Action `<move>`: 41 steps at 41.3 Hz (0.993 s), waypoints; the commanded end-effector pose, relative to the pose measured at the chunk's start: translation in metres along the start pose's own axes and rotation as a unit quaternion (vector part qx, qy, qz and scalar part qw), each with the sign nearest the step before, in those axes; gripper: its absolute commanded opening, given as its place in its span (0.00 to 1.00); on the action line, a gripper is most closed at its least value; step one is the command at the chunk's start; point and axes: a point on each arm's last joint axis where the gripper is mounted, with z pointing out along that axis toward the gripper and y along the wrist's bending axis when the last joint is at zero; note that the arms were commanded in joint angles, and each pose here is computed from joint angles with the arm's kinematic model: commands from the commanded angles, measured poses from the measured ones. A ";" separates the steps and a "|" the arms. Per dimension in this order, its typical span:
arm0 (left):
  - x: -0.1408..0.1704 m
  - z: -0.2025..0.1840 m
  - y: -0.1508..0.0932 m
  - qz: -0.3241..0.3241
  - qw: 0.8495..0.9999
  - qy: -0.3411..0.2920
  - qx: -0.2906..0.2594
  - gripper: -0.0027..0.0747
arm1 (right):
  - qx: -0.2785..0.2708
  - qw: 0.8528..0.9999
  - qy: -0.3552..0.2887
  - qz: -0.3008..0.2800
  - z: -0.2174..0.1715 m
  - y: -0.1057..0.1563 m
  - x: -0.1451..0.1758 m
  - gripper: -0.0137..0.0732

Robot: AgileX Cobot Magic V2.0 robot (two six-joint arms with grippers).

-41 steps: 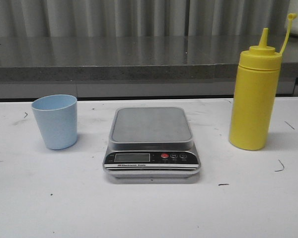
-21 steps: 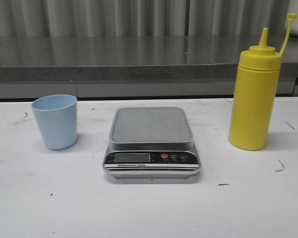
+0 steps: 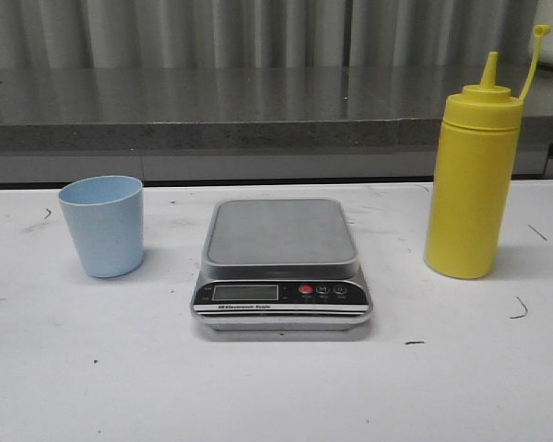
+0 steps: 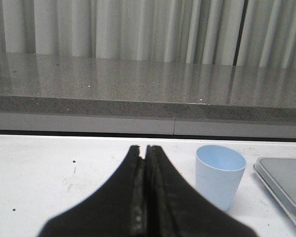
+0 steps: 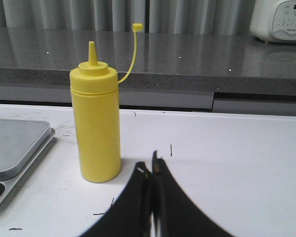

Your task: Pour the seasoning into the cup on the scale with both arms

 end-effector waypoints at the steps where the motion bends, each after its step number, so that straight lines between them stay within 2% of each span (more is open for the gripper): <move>1: -0.004 -0.001 0.000 -0.009 0.999 -0.048 0.002 0.01 | 0.003 0.998 -0.066 -0.003 -0.002 -0.001 -0.013 0.08; 5: -0.016 -0.003 -0.001 -0.027 0.998 -0.059 0.003 0.01 | 0.002 0.997 -0.080 -0.001 -0.004 0.000 -0.023 0.08; 11: -0.054 -0.009 -0.003 -0.032 0.996 -0.078 0.007 0.01 | -0.004 0.996 -0.090 -0.004 -0.013 0.003 -0.056 0.08; 19: -0.112 -0.013 -0.006 -0.004 1.000 -0.031 0.001 0.01 | -0.007 0.997 -0.074 -0.023 -0.023 0.006 -0.103 0.08; 26: -0.151 -0.002 -0.007 0.007 1.000 0.013 -0.006 0.01 | -0.008 0.999 -0.016 -0.032 -0.013 0.007 -0.132 0.08; 30: -0.156 0.008 -0.007 0.007 0.999 0.051 -0.008 0.01 | -0.009 0.998 0.042 -0.034 -0.001 0.007 -0.132 0.08; 35: -0.148 0.023 -0.007 0.006 0.995 0.101 -0.011 0.01 | -0.009 0.993 0.111 -0.033 0.018 0.007 -0.121 0.08; 41: -0.140 0.034 -0.006 0.005 0.989 0.147 -0.013 0.01 | -0.009 0.987 0.156 -0.032 0.033 0.006 -0.112 0.08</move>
